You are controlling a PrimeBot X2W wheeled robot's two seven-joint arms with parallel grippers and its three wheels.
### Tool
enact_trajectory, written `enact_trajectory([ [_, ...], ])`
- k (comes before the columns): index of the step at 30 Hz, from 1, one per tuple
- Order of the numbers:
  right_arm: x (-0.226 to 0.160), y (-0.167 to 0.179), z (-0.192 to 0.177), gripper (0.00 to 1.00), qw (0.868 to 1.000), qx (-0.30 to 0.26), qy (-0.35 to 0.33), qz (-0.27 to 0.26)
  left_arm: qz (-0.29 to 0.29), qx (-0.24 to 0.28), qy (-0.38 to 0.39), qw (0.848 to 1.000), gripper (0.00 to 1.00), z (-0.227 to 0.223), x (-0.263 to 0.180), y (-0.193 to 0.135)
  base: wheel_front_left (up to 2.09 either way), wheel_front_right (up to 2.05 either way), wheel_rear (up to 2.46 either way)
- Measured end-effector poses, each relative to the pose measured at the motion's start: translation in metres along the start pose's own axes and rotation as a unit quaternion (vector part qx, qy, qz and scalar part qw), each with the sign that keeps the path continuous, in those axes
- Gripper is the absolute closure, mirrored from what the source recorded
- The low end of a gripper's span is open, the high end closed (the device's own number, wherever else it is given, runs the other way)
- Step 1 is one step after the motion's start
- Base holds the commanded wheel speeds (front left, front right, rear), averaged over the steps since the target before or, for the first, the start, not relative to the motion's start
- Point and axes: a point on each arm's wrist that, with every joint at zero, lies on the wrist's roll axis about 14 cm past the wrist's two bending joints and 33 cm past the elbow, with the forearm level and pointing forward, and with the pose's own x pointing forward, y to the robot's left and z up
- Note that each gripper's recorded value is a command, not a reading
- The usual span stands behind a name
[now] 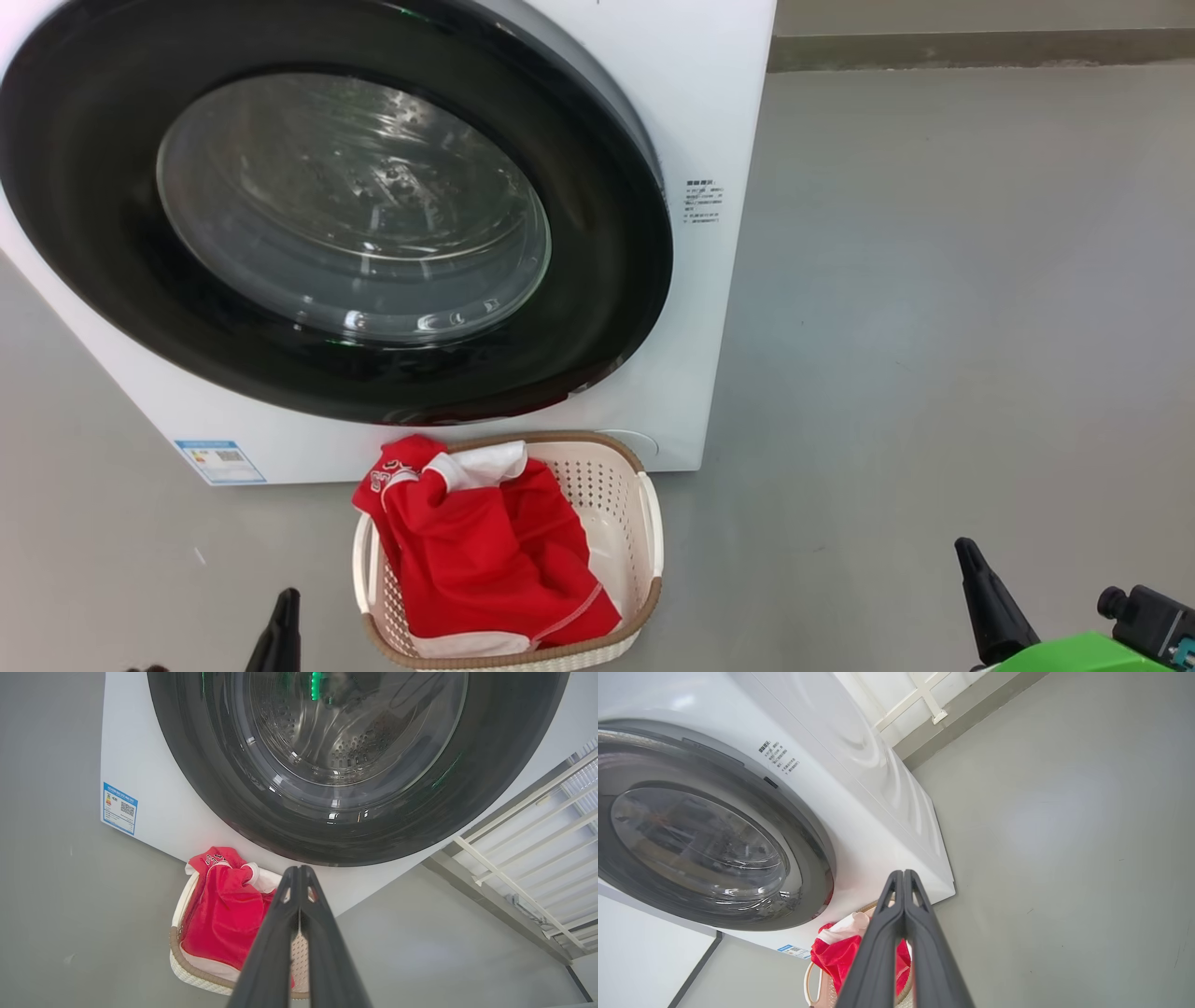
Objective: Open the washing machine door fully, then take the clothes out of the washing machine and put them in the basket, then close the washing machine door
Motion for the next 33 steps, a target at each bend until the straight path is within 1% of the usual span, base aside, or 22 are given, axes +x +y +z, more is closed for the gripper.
enact_trajectory([
  [14, 0.004, 0.001, 0.009, 1.0, 0.998, 0.068, -0.009, -0.004, -0.003, -0.075, 0.004, 0.997, 1.0, 0.002, 0.006, -0.006, 0.0, 0.0, 0.0],
  [33, 0.01, 0.008, 0.024, 1.0, 0.987, 0.162, -0.023, 0.006, -0.015, -0.181, 0.008, 0.983, 1.0, 0.006, 0.014, -0.017, 0.0, 0.0, 0.0],
])
